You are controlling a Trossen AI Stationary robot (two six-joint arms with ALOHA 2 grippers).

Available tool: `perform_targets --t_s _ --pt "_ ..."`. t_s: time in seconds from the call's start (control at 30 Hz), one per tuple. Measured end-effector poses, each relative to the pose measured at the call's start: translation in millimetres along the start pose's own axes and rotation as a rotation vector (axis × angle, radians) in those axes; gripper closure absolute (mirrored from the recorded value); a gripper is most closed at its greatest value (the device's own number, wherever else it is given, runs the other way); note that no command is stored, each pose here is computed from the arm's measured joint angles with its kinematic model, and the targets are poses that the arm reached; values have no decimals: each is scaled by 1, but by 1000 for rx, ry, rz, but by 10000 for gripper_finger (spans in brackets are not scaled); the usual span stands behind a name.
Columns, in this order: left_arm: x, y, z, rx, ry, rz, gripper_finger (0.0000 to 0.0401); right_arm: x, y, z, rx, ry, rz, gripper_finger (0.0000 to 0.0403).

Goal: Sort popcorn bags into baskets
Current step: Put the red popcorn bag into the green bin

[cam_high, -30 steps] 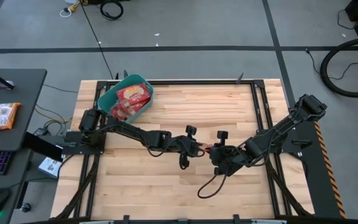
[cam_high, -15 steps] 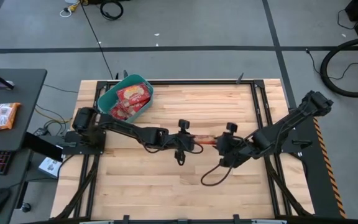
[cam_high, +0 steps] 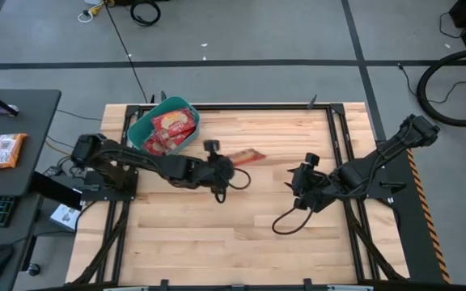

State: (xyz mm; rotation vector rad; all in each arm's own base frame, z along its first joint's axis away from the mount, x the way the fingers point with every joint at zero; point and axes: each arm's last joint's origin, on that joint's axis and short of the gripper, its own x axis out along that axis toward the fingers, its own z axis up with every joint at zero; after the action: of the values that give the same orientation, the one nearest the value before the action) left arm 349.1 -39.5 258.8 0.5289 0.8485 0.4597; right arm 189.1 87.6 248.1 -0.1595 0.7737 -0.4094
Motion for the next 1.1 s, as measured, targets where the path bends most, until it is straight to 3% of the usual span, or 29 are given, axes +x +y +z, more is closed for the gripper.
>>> perform_targets --t_s 0.27,0.43,0.63,0.87,1.1 --pt "-21 24 -35 -27 243 277 364 4 1 1 -37 -86 -80 201" --pt "-26 32 -56 -29 384 341 363 3 2 8 -77 -158 -124 201" --pt "-46 49 -72 22 453 459 362 4 2 11 -117 -169 -141 201" --pt "-64 70 -83 23 470 453 362 10 -4 15 -134 -158 -156 201" --pt "-44 71 -127 67 588 427 361 12 -3 24 -133 -197 -83 201"
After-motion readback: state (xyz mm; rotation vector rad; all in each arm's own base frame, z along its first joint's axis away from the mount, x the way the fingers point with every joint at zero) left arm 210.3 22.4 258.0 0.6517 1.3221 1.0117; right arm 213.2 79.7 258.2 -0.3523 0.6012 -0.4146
